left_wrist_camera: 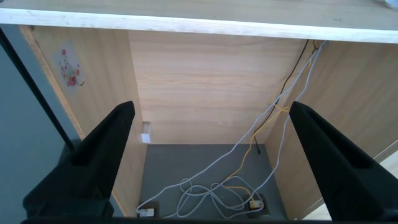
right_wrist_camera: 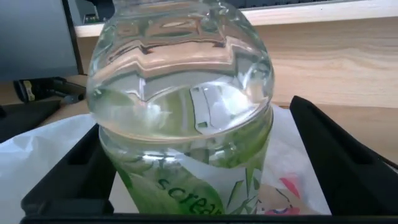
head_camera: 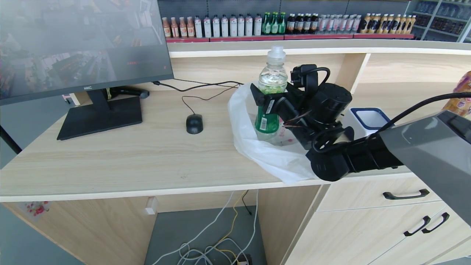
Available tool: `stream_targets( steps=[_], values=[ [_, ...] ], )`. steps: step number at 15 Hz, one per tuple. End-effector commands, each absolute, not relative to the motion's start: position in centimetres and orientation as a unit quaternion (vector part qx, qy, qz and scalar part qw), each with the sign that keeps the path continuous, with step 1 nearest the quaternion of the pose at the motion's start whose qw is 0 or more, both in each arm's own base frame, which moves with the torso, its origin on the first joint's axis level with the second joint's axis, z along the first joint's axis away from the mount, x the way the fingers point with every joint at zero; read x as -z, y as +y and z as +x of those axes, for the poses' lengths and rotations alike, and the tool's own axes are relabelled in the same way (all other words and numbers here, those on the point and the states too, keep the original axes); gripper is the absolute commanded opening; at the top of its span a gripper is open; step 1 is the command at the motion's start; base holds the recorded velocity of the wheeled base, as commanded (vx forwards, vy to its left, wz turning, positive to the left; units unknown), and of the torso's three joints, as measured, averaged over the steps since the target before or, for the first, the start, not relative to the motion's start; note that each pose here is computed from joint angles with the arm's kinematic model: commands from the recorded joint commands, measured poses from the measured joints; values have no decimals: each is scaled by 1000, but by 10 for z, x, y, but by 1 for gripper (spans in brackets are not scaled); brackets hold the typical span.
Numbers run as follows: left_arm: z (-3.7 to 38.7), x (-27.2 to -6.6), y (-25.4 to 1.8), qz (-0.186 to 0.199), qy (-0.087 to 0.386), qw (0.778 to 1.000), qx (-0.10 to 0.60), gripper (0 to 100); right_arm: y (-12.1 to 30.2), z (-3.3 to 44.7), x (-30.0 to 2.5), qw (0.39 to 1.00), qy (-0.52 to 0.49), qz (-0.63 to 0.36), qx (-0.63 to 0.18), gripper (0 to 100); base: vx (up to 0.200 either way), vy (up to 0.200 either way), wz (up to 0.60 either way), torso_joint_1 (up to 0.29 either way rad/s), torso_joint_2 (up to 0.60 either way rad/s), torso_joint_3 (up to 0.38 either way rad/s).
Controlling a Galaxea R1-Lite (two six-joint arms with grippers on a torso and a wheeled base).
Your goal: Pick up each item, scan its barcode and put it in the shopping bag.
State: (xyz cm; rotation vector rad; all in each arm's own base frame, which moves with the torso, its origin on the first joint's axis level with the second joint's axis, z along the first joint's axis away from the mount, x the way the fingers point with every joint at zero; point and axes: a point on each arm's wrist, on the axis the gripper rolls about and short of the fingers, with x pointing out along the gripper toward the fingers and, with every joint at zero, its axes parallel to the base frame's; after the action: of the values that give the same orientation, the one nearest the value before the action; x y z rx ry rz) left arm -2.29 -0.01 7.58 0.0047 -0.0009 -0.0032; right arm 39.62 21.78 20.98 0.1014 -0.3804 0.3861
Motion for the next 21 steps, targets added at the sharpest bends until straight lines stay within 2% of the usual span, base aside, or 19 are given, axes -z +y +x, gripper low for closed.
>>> stream_targets(
  steps=[1,12,16,19,21],
  values=[
    [-23,-76,0,3,-1,1000,2,100,218,389,-215,961,-193,51,-194,100,0,0,0,0,0,0],
    [-23,-75,0,3,0,1000,2,100,185,311,-233,958,-186,67,-210,100,0,0,0,0,0,0],
    [-23,-75,0,2,0,1000,2,100,187,290,-209,953,-185,77,-225,100,0,0,0,0,0,0],
    [-23,-75,0,-2,0,1000,2,100,180,283,-193,958,-187,90,-197,100,-200,0,0,4,1,4],
    [-23,-75,0,-1,0,1000,2,100,179,281,-192,959,-183,90,-196,100,0,0,0,0,0,0]
  ],
)
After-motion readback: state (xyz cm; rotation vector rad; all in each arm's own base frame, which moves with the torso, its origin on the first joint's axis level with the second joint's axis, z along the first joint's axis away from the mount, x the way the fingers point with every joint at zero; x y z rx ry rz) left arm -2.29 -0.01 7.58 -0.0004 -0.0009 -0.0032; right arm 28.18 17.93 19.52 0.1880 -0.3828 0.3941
